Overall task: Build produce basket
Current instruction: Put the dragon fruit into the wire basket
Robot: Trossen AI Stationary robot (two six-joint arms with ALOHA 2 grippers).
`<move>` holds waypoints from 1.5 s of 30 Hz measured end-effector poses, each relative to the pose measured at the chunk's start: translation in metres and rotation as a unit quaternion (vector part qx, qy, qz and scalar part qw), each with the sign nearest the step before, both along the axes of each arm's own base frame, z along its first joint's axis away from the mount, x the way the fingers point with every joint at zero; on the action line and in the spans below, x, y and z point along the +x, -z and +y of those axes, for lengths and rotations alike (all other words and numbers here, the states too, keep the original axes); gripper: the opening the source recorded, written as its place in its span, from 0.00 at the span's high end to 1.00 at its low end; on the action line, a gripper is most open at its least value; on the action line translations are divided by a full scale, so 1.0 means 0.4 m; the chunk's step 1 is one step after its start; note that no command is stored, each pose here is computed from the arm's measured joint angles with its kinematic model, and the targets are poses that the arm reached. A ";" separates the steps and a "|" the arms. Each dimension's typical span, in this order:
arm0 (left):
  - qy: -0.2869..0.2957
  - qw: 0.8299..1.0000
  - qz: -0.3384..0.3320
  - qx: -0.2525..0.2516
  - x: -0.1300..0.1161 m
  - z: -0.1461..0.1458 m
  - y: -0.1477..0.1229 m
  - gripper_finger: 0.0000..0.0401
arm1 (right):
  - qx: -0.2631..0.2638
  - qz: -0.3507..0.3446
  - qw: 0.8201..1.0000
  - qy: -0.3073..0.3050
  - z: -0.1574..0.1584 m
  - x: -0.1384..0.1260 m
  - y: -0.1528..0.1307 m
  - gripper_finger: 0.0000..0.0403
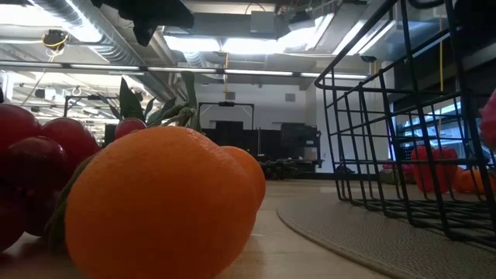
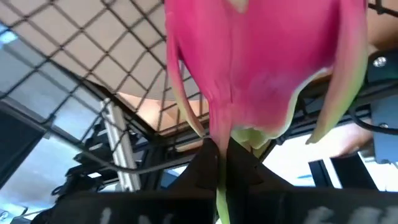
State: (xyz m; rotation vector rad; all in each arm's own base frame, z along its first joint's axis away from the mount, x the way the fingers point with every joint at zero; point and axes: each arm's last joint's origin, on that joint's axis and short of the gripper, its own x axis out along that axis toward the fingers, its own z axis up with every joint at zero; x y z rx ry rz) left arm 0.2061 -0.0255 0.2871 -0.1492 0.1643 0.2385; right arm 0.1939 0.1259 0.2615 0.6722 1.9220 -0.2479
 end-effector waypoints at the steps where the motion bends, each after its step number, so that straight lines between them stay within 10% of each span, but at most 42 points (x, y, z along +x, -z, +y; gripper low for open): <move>1: 0.000 1.000 0.000 0.000 0.000 0.000 0.000 0.91 | -0.003 0.005 1.000 0.000 0.001 0.001 0.007 1.00; 45: 0.000 1.000 0.000 0.000 0.000 0.000 0.000 0.91 | 0.002 -0.024 0.998 -0.059 0.012 0.026 0.052 0.97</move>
